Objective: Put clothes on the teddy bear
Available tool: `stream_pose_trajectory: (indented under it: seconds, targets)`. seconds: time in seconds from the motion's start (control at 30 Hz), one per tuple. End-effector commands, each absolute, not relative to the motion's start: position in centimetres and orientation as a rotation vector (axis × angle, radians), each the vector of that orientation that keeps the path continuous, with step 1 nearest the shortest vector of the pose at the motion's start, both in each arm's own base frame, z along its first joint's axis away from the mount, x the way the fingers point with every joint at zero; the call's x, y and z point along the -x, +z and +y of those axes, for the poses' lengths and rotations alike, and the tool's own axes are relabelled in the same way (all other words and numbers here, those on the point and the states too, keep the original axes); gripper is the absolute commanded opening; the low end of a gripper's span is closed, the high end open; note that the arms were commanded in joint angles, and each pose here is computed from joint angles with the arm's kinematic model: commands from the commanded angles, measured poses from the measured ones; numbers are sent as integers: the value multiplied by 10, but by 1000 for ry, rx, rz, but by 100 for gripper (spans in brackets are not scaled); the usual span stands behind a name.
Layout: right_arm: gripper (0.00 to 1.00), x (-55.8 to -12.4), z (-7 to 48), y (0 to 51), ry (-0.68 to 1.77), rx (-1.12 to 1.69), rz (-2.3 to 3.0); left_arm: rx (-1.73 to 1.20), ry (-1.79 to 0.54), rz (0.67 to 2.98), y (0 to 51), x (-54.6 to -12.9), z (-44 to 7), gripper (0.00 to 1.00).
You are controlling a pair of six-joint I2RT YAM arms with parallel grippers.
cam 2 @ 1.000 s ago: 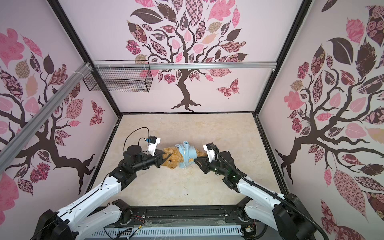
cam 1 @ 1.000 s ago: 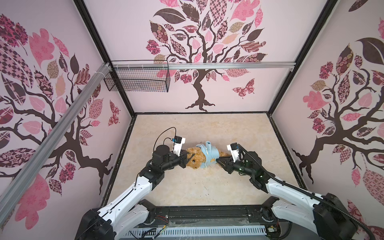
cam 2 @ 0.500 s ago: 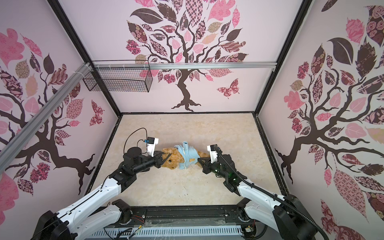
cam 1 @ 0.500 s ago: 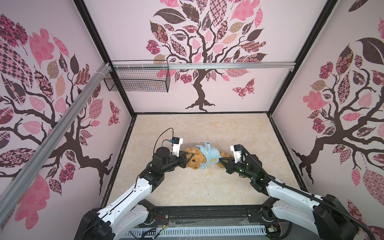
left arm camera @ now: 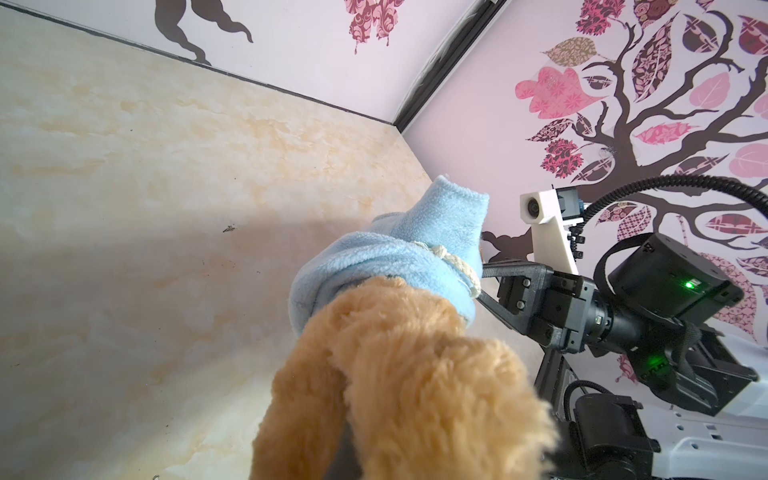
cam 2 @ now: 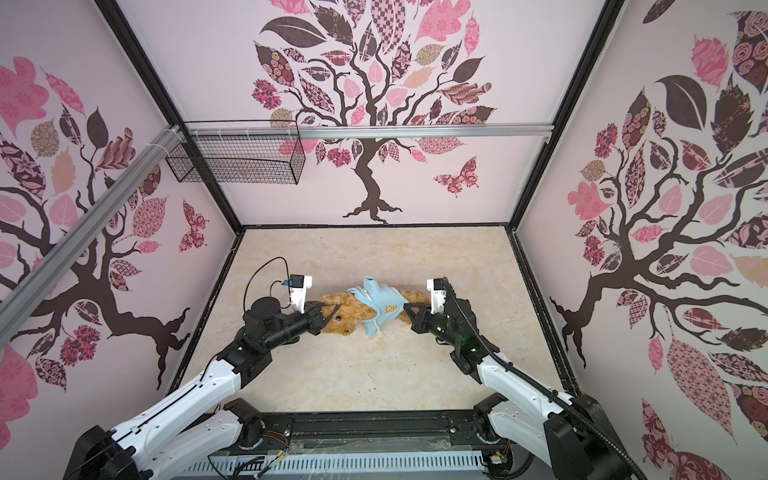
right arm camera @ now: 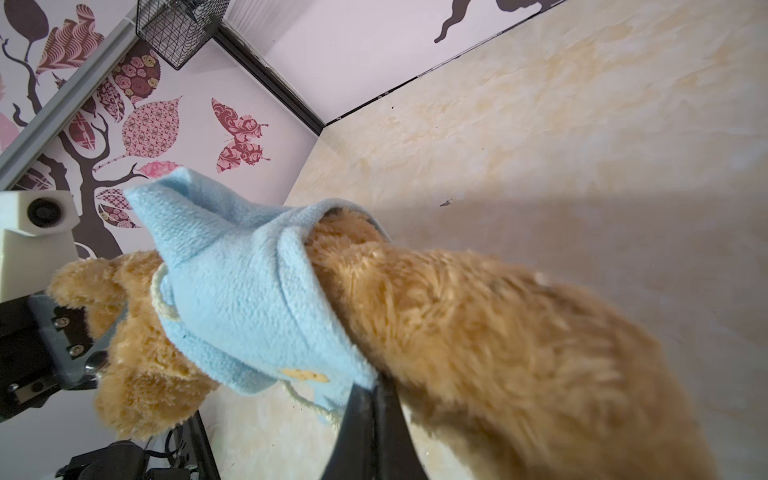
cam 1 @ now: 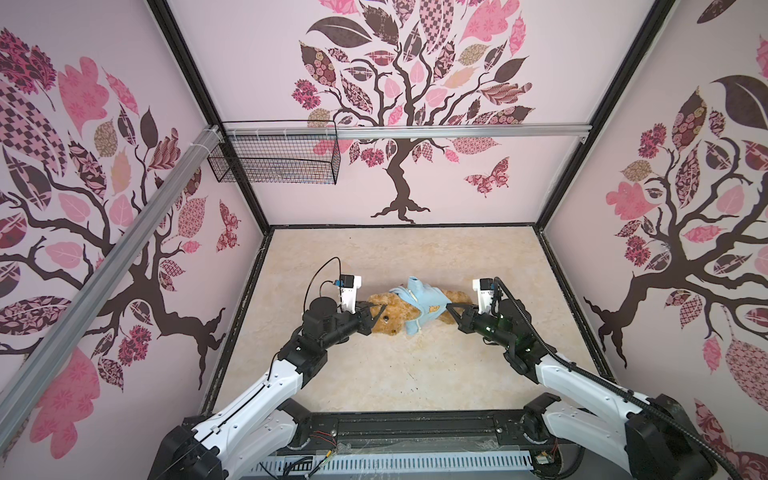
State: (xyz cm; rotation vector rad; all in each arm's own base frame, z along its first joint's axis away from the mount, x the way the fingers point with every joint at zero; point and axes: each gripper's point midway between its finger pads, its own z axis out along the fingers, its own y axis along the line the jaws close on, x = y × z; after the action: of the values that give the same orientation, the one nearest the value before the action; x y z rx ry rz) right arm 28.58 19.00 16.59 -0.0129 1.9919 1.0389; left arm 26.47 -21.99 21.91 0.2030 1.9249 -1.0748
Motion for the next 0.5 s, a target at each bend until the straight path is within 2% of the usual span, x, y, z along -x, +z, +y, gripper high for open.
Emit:
stream_pose_trajectory:
  seconds: [0.0,0.17,0.33,0.47]
  targets:
    - [0,-303,149,141,924,-189,2063,-99,-1078,1844,230,-278,-209,0]
    - [0,-302,146,132,942,-203,2074,-99,-1129,1776,236,-283,-212,0]
    - [0,-295,174,149,1081,-37,1994,-159,-1119,1751,235,-285,-217,0]
    - [0,-288,189,158,1057,92,1981,-149,-1123,1757,231,-287,-218,0]
